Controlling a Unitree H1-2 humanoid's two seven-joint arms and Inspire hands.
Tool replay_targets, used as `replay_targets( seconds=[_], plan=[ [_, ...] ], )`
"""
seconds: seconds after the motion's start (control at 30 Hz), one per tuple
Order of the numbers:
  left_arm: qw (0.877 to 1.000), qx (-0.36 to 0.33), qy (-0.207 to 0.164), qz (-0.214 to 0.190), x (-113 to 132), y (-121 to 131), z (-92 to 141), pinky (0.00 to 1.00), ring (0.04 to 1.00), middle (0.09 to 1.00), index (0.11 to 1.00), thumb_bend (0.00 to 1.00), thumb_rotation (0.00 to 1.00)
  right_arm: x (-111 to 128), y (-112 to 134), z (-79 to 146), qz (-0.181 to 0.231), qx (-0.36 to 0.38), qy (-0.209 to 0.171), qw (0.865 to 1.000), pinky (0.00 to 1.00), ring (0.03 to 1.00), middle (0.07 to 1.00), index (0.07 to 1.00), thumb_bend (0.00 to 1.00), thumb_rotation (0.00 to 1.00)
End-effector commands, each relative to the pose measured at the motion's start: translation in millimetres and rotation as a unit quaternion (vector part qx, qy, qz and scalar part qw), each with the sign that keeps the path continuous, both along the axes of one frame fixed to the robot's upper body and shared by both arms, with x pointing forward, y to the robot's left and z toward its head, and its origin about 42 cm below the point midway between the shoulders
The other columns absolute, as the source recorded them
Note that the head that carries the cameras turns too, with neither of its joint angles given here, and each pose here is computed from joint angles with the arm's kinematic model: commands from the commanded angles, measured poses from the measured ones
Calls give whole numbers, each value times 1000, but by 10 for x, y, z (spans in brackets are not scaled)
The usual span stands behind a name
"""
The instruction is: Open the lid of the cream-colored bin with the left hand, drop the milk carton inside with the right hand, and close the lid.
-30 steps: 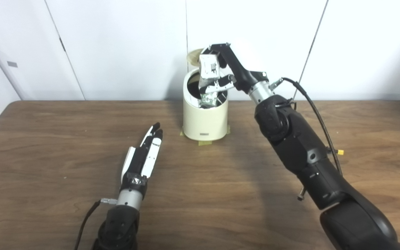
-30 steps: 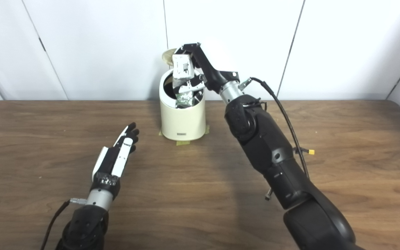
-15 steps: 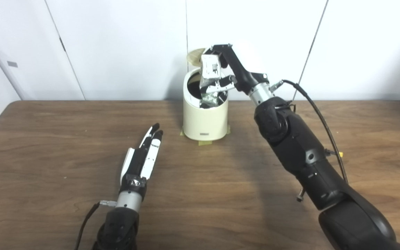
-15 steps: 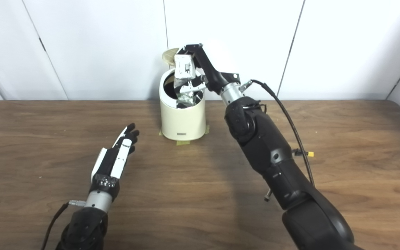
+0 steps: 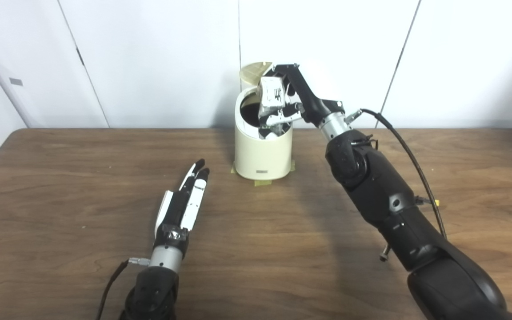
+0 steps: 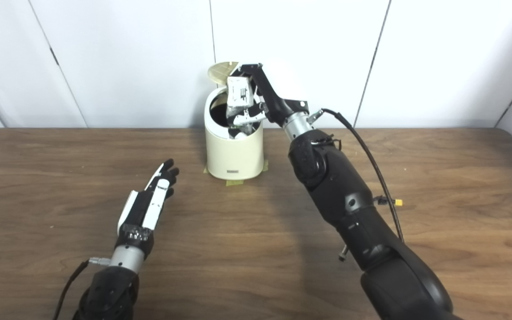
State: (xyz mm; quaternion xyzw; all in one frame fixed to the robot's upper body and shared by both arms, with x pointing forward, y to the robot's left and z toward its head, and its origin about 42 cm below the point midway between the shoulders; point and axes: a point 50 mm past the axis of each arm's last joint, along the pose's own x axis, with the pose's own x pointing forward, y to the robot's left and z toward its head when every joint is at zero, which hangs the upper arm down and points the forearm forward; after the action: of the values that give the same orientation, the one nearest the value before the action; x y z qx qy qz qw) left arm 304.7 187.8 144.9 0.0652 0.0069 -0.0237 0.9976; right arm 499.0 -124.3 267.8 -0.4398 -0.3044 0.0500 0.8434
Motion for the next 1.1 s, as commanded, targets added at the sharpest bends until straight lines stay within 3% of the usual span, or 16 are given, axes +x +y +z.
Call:
replay_targets(
  seconds=[0.0,0.13,0.17,0.2,0.27,0.37,0.43,0.57,0.9,0.97,1.07],
  plan=[
    [999,-2,-40,0,54,-35,167,954,964,948,978,518,987,48,58,348,18,21,-50,998,330,410,503,539,496,0],
    [999,-5,-39,0,52,-23,166,946,960,946,976,521,977,43,64,335,1,-4,-38,999,347,424,497,557,496,0],
    [999,-5,-39,0,49,-24,167,946,960,946,976,520,977,38,62,338,-3,-11,-36,999,396,426,499,541,507,0],
    [999,-6,-37,1,47,-26,166,949,961,946,975,516,979,34,61,339,-6,-17,-35,999,429,488,496,519,518,1],
    [999,-5,-35,2,42,-28,163,951,963,945,973,504,977,24,62,343,-10,-27,-35,999,484,571,612,500,522,110],
    [999,-2,-36,1,45,-23,146,964,963,945,973,498,986,13,65,348,-13,-33,-32,999,581,661,688,496,524,138],
    [999,-2,-37,1,46,-21,140,963,961,945,975,500,985,-1,66,365,-13,-35,-34,999,629,698,715,630,798,137],
    [999,-6,-36,0,55,-21,134,962,963,949,978,505,979,-18,71,396,-12,-31,-40,999,603,678,694,650,871,141],
    [999,-4,-36,1,52,-22,128,958,964,948,978,508,975,-34,48,424,-5,-6,-44,999,533,601,625,596,841,104],
    [999,2,-37,0,49,-18,125,961,965,949,978,511,983,-49,33,422,0,9,-45,999,492,557,583,512,590,127],
    [999,2,-36,0,46,-17,127,965,966,949,978,511,987,-77,5,420,5,27,-46,999,429,467,505,493,531,13]
  ],
)
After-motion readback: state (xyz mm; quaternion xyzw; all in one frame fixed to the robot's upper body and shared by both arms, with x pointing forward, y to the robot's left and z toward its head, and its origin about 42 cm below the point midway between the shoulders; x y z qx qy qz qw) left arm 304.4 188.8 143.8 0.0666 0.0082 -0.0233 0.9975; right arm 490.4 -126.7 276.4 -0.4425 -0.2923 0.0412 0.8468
